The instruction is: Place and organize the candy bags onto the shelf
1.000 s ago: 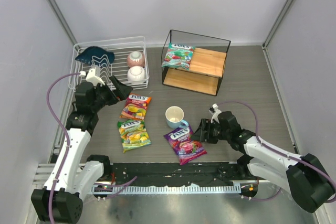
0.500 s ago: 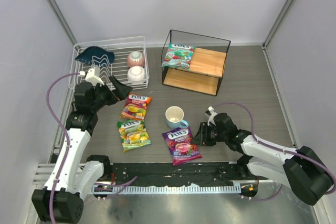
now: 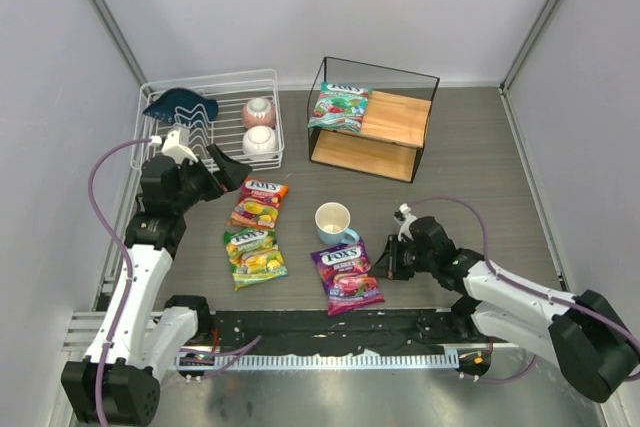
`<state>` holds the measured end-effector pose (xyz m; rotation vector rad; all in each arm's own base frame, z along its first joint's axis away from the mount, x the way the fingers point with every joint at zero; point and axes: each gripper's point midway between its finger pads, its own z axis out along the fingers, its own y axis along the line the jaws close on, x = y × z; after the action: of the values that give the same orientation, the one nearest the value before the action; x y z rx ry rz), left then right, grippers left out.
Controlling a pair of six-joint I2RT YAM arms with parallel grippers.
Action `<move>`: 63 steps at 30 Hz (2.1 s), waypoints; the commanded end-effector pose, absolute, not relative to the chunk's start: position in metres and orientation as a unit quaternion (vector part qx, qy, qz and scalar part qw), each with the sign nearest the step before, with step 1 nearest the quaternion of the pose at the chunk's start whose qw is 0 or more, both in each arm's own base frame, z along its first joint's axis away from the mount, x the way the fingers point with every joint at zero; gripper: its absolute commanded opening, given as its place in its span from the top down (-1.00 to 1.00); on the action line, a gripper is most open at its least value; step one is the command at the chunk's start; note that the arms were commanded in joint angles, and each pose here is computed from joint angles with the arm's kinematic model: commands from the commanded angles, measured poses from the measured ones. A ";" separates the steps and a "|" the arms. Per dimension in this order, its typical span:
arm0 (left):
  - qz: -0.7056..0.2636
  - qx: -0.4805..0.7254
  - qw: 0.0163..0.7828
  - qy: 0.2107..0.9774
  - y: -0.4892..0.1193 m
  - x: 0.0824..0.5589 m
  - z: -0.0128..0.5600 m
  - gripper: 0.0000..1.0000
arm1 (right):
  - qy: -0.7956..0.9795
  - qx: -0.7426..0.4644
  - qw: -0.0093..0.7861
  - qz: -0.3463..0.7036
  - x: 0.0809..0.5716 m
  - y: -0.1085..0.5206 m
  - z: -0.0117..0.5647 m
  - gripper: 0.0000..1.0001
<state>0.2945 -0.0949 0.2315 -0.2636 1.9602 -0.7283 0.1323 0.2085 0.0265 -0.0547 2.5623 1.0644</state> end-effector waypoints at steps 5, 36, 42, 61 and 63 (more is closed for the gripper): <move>-0.312 -0.097 0.514 0.793 -0.096 0.298 0.252 -0.99 | 0.901 -0.012 0.220 0.374 0.127 0.195 0.069 0.98; -0.314 -0.096 0.514 0.792 -0.096 0.295 0.252 -0.99 | 0.864 0.023 0.432 0.258 0.164 0.128 0.285 0.99; -0.315 -0.096 0.512 0.793 -0.097 0.295 0.251 -1.00 | 0.853 -0.020 0.465 0.235 0.201 0.145 0.325 0.99; -0.332 -0.097 0.508 0.789 -0.099 0.295 0.251 -0.99 | 0.802 0.013 0.564 0.197 0.339 0.170 0.431 0.99; -0.334 -0.097 0.507 0.788 -0.099 0.296 0.251 -0.99 | 0.804 0.038 0.561 0.196 0.365 0.159 0.427 0.99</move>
<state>0.2938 -0.0952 0.2331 -0.2725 1.9597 -0.7667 0.3253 0.1717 0.3965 0.0116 2.0043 0.4238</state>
